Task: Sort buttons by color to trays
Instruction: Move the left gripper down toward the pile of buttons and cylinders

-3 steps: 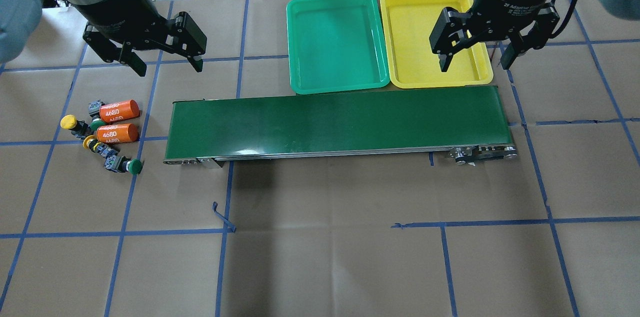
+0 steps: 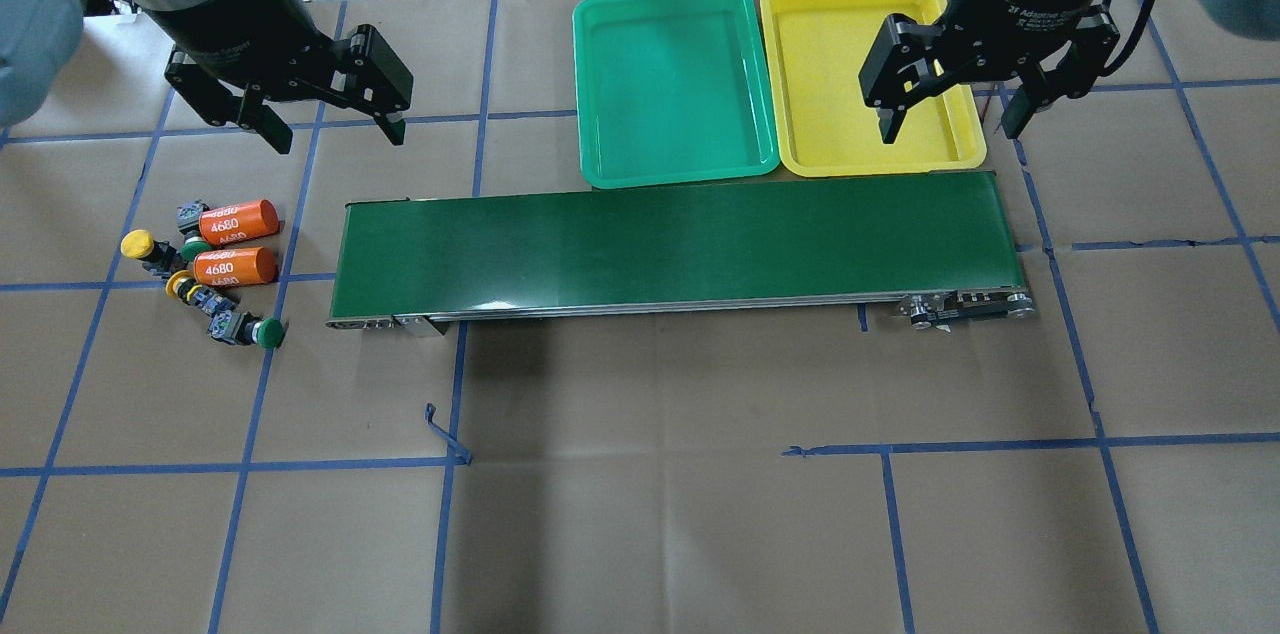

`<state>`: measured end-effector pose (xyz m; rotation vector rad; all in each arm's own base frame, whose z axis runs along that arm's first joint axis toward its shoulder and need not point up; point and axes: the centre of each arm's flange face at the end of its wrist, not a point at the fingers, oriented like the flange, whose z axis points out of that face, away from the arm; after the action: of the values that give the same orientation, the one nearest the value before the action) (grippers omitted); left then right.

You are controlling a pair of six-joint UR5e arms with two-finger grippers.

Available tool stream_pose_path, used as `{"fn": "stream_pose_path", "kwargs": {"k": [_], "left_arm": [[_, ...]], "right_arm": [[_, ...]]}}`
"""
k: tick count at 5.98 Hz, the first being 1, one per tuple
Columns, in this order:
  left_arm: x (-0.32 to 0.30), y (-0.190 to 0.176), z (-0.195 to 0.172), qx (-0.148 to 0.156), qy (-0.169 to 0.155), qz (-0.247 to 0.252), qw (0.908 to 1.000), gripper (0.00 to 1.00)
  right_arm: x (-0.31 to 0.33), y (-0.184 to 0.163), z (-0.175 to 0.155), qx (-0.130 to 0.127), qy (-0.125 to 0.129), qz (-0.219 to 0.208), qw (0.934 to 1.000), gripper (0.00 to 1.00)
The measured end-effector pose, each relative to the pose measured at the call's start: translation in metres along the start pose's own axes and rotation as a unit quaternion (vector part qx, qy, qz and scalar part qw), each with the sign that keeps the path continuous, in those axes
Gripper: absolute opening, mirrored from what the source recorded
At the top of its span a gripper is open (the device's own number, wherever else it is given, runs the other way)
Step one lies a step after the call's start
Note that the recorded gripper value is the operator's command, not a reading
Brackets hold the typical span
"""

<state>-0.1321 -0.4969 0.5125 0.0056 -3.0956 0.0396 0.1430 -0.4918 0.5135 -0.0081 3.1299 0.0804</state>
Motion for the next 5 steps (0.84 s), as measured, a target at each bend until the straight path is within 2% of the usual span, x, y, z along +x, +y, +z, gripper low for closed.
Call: {"fn": "stream_pose_path", "kwargs": {"k": [3, 5], "left_arm": [[-0.027, -0.006, -0.001, 0.001, -0.001, 0.053, 0.9986, 0.98], [-0.101, -0.016, 0.006, -0.011, -0.002, 0.073, 0.9973, 0.98]], "right_arm": [[0.000, 0.000, 0.000, 0.000, 0.000, 0.000, 1.0000, 1.00], [0.000, 0.000, 0.001, -0.001, 0.000, 0.000, 1.0000, 1.00]]}}
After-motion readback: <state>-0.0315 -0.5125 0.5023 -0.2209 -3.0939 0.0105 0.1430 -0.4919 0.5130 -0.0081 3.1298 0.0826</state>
